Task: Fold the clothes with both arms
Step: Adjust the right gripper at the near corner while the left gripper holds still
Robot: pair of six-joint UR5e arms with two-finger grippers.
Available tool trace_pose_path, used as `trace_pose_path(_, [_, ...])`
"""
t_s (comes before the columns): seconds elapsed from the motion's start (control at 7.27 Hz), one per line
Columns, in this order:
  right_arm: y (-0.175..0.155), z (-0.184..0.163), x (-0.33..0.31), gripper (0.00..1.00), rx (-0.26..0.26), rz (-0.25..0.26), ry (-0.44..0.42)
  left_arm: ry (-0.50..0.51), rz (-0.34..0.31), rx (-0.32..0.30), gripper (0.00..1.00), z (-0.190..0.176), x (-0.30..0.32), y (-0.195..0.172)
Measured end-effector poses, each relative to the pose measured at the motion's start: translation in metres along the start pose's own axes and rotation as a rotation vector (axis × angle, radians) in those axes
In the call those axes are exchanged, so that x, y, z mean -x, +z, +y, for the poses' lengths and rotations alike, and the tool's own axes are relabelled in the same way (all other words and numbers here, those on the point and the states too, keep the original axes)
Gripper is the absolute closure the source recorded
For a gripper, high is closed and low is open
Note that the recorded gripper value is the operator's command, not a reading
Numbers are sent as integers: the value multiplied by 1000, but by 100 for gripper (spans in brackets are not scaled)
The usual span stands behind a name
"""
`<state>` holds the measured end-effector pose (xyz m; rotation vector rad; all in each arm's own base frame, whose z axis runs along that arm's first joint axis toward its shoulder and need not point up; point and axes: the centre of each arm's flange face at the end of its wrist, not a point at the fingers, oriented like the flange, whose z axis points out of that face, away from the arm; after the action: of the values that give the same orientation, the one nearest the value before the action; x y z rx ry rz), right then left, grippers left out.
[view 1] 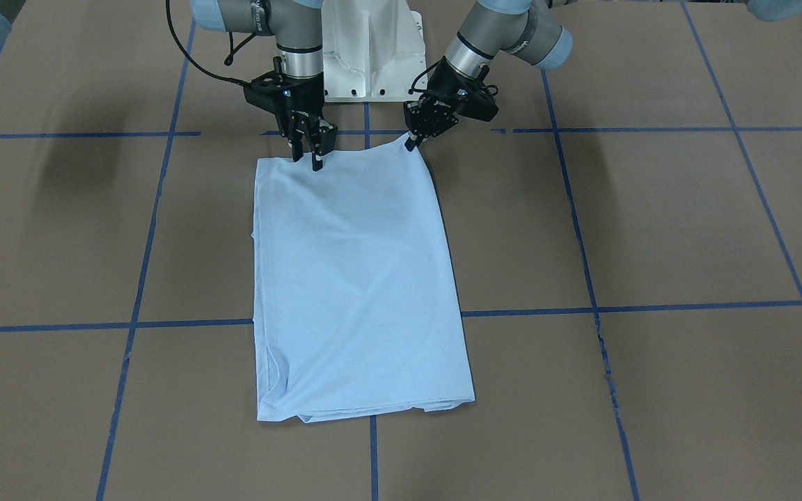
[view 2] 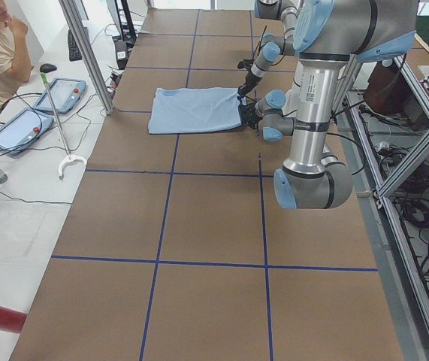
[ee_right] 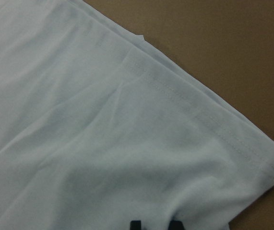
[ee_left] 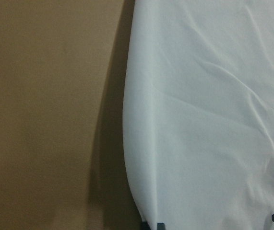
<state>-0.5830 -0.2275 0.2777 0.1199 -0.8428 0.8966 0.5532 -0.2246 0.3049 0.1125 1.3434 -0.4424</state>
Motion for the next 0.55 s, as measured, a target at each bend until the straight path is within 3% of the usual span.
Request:
trace_pose_path(0.41, [-2, -4, 3, 96, -2, -5, 32, -1, 2, -1, 100, 0, -1, 0])
trace_pose_path(0.55, [-3, -9, 6, 37, -5, -5, 29, -1, 2, 0, 100, 0, -1, 0])
